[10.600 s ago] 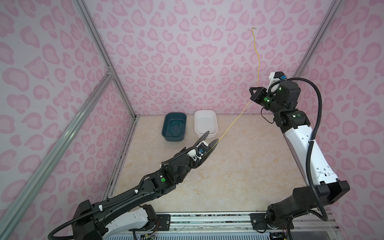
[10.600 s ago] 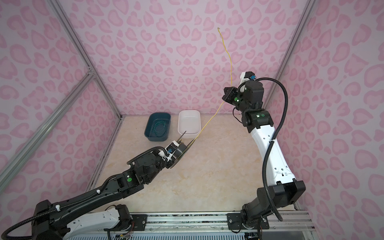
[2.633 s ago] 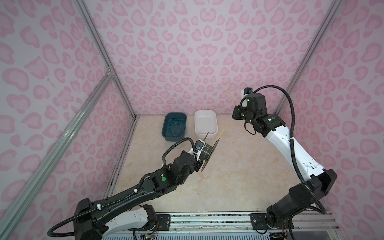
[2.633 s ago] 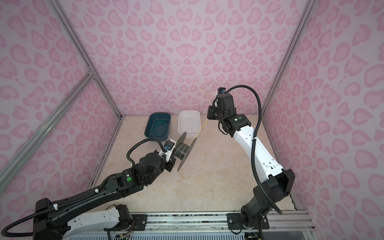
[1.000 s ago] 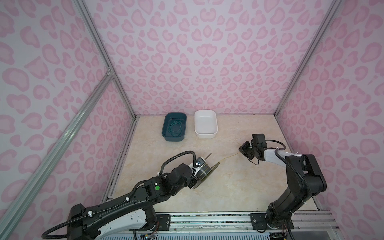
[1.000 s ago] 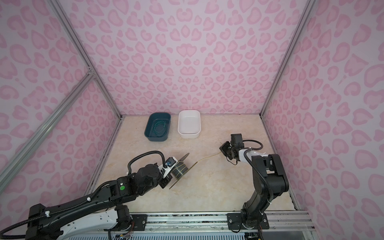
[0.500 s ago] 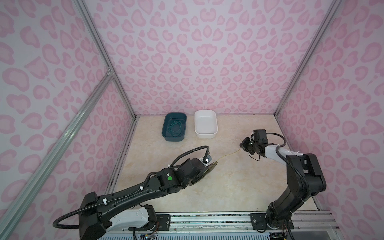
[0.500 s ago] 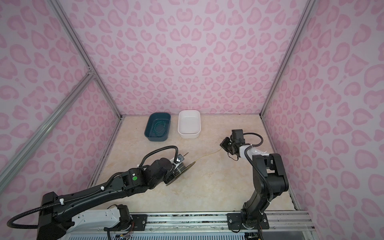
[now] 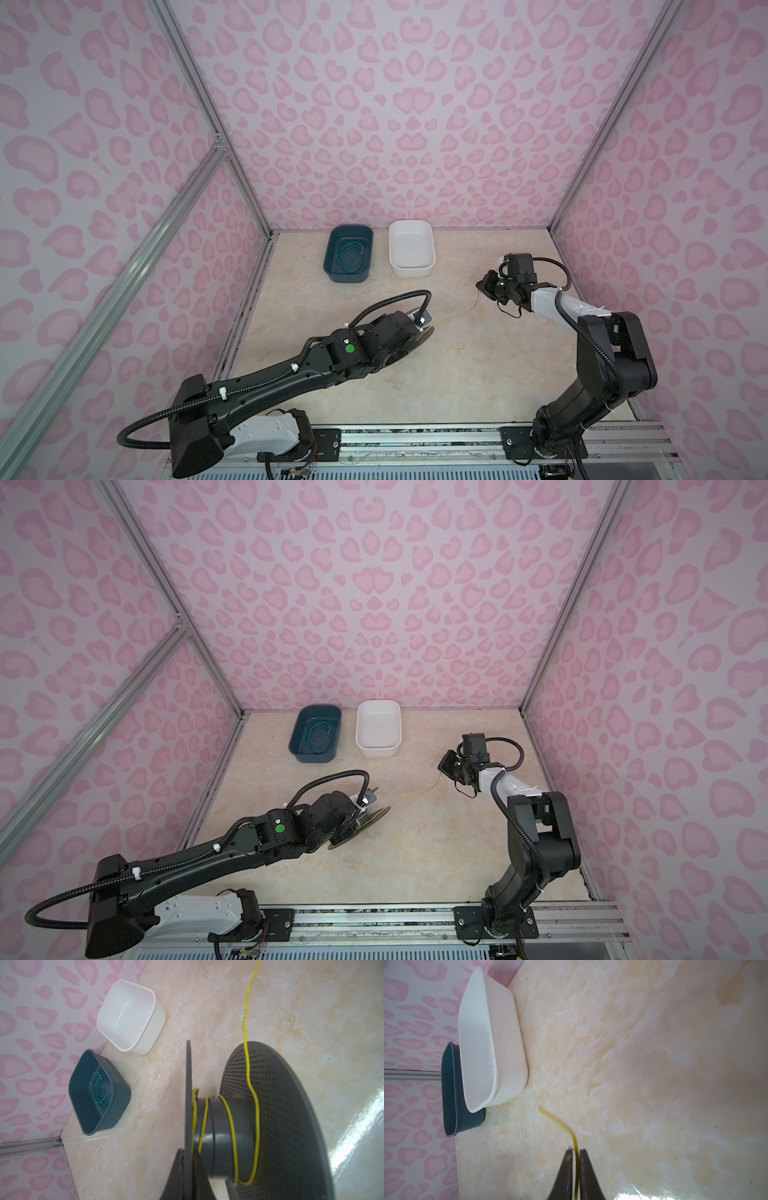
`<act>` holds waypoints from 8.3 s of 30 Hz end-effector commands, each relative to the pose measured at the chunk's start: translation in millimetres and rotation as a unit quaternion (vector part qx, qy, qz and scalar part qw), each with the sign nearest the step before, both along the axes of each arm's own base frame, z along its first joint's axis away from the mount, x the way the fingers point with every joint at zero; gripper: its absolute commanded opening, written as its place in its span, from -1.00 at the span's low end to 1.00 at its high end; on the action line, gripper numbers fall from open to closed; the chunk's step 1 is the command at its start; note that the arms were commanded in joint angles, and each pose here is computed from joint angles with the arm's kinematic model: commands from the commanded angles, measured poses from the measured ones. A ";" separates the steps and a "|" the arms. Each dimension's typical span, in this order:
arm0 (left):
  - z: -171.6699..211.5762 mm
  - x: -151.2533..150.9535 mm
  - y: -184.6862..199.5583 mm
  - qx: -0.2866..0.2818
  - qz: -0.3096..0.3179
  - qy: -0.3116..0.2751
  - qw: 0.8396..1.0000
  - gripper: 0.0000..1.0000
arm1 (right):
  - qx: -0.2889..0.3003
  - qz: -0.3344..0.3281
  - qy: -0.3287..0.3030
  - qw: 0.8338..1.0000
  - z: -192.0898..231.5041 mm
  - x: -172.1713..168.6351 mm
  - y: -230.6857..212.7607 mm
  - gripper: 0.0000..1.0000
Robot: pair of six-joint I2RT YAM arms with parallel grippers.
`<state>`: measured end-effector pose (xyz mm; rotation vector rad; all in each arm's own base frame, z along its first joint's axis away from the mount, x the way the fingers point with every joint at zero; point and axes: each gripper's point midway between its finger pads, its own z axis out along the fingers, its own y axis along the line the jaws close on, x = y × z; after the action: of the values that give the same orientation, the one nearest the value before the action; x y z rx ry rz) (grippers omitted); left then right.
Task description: Wrap the cables
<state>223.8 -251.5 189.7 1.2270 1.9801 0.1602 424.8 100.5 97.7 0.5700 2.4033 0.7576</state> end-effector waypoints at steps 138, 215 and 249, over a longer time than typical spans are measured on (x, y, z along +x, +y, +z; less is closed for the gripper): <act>48.4 96.8 26.9 -0.336 0.150 0.023 0.930 -0.92 | -0.431 0.595 -0.101 0.671 -4.8 -322.3 206.5 -0.27; 38.2 130.3 23.9 -0.361 0.211 0.043 0.907 -0.93 | -0.252 0.620 -0.301 0.679 56.9 -352.2 338.7 -1.00; 0.5 48.1 36.0 -0.322 0.178 0.109 0.923 -0.92 | -0.214 0.206 -0.470 0.831 317.8 -45.4 184.7 -1.00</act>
<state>275.7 -215.4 183.5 0.4588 2.2066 -0.4278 364.4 294.2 402.5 -0.5070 1.6769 0.4423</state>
